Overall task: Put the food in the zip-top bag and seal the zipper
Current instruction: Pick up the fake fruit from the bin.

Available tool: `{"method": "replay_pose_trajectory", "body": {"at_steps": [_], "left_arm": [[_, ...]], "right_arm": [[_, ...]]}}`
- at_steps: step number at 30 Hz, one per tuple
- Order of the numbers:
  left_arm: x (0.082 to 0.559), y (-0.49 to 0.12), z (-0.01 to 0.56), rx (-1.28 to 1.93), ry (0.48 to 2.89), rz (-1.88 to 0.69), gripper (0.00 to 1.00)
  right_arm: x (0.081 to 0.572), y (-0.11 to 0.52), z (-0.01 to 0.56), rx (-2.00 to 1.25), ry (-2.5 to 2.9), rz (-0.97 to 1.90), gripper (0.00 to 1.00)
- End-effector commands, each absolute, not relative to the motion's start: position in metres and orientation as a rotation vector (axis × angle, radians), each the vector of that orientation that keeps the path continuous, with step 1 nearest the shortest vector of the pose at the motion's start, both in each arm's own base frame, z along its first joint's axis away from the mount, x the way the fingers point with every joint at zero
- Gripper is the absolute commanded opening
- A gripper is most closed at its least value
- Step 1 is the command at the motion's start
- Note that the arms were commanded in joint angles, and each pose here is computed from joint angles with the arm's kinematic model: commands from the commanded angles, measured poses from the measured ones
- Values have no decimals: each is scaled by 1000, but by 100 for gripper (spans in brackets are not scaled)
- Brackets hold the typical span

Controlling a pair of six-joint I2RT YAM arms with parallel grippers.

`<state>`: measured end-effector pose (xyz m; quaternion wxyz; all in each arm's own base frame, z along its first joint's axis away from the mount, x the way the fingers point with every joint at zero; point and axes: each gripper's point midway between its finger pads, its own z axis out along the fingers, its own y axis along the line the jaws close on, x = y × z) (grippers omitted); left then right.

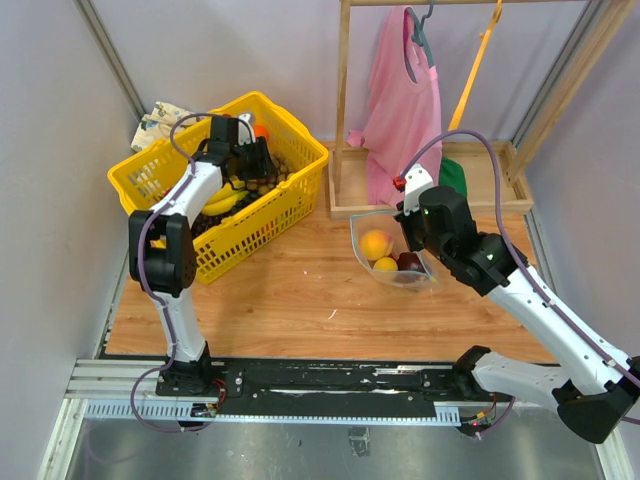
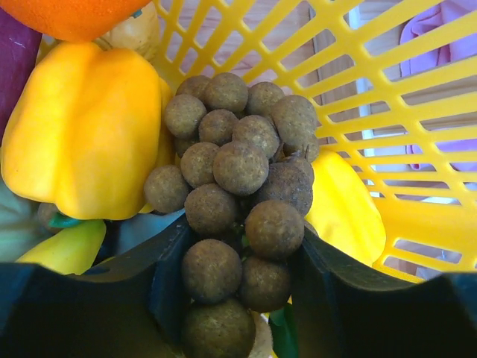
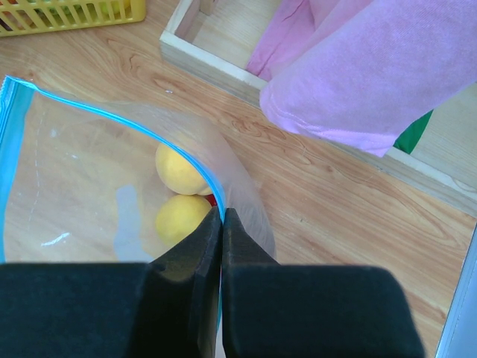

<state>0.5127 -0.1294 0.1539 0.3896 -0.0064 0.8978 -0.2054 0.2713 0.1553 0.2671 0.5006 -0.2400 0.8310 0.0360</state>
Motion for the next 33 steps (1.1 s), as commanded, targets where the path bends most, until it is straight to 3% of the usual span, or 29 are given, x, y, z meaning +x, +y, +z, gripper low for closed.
{"method": "replay_pose_trajectory", "body": {"at_steps": [1, 7, 33], "left_arm": [[508, -124, 184, 13, 2232, -498, 47], [499, -114, 213, 18, 2175, -438, 33], [410, -89, 390, 11, 1737, -392, 27]], "right_arm": [[273, 153, 270, -567, 1990, 88, 1], [272, 154, 271, -568, 1991, 103, 1], [269, 159, 277, -552, 1982, 149, 1]]}}
